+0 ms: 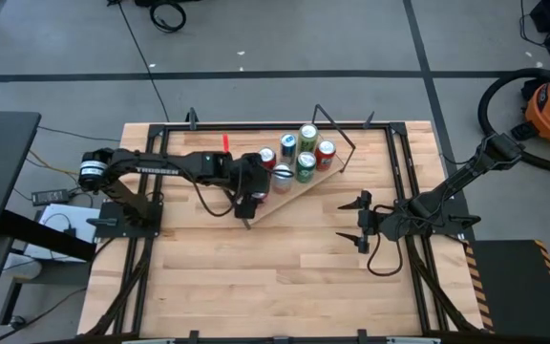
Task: Place canned beverage on shelf
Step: Put the orange soda can on the shelf, then return to Home Position
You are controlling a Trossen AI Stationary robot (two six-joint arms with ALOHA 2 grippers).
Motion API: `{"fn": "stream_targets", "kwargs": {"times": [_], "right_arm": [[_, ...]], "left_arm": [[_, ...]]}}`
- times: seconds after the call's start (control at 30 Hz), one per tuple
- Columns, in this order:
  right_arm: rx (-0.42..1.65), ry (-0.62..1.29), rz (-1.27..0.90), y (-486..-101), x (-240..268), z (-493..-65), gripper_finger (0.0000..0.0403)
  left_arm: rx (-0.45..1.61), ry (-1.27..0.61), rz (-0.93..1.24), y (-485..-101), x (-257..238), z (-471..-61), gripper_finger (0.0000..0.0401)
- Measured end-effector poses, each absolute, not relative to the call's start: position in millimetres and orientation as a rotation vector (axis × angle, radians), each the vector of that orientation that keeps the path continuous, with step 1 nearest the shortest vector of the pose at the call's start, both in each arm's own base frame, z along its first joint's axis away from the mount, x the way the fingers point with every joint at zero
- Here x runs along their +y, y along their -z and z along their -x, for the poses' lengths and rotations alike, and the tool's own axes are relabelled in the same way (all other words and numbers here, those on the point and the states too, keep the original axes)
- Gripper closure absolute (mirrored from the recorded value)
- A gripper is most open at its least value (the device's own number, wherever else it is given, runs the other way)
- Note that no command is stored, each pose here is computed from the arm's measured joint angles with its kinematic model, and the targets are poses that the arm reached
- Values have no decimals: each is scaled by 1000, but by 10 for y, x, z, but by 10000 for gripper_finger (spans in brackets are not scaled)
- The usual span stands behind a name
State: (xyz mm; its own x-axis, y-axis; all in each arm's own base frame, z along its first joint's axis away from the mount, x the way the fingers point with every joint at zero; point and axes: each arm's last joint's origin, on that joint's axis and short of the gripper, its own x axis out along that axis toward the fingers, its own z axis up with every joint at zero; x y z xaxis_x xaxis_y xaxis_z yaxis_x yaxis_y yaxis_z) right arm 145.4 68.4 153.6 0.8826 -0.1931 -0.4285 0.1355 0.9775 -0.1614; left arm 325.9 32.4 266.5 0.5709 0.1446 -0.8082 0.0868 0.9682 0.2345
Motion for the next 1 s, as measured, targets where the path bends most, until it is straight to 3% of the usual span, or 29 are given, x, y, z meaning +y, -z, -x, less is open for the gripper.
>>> {"fn": "stream_targets", "kwargs": {"times": [0.53, 1.0], "right_arm": [[459, 171, 131, -1536, 684, -1454, 21], [464, 153, 123, -1534, 689, -1454, 21]], "left_arm": [[984, -41, -274, -2655, 330, -3242, 82], [1002, -72, -318, -2670, 341, -3233, 11]]}}
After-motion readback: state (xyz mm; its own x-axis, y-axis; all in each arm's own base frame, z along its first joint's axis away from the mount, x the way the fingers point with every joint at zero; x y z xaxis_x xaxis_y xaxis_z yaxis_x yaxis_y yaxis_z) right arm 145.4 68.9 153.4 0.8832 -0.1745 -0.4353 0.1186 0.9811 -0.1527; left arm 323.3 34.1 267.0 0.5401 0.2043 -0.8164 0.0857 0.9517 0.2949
